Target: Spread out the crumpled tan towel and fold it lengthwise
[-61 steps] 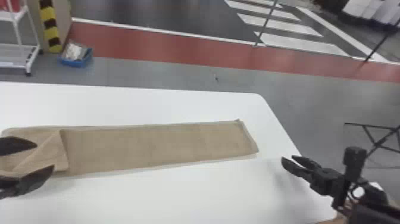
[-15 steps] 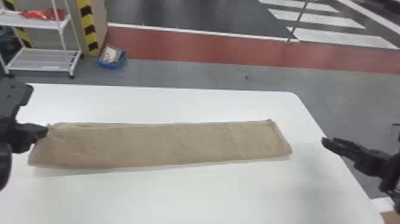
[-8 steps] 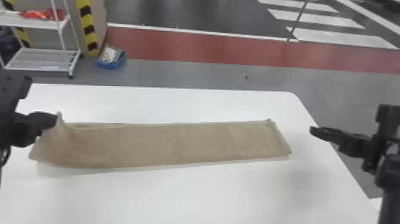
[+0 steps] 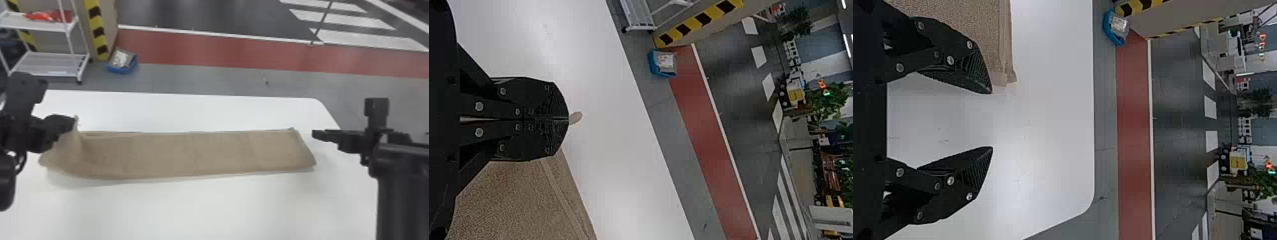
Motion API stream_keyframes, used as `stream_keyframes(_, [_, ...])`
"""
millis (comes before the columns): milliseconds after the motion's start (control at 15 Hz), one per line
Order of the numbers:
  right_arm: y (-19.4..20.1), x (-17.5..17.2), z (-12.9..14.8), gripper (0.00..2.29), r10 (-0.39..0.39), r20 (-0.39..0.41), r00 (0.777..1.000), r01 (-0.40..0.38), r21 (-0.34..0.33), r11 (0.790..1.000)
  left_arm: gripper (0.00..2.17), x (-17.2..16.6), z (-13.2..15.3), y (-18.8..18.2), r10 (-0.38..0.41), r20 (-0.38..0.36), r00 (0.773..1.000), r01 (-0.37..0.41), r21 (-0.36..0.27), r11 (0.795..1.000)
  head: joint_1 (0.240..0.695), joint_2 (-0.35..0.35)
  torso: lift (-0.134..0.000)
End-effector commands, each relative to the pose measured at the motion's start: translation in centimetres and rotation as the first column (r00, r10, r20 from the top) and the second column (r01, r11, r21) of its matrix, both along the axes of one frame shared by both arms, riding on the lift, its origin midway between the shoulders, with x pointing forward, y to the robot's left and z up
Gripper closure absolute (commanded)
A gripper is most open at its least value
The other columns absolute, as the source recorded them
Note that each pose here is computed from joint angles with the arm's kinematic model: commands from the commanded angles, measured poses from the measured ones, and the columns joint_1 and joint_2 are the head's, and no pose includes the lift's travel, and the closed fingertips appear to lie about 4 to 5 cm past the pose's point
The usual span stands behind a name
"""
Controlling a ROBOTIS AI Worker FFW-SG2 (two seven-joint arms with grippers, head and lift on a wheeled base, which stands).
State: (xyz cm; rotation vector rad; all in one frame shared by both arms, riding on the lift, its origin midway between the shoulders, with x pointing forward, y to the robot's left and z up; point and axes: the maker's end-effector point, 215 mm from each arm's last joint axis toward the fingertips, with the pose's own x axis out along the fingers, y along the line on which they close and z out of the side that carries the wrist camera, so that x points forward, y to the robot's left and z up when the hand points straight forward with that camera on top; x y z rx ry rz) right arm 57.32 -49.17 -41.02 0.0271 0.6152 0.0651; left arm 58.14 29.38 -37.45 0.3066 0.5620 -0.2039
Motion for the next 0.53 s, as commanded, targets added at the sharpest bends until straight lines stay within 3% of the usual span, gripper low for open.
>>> stream_keyframes(0, [1.6,1.8,-1.1,0.58,0.037,-0.003,0.999,-0.037,-0.003,0.999,1.74,-0.2,-0.4,0.1,0.000,-0.007,1.000,0.000,0.001,1.000,0.695,-0.187,-0.124])
stream_keyframes(467, [5.3,3.4,-3.3,0.58,0.116,-0.042,0.992,-0.118,-0.057,0.991,1.74,-0.9,-1.8,0.4,0.004,-0.032,0.999,-0.004,0.010,1.000,0.695,-0.142,-0.124])
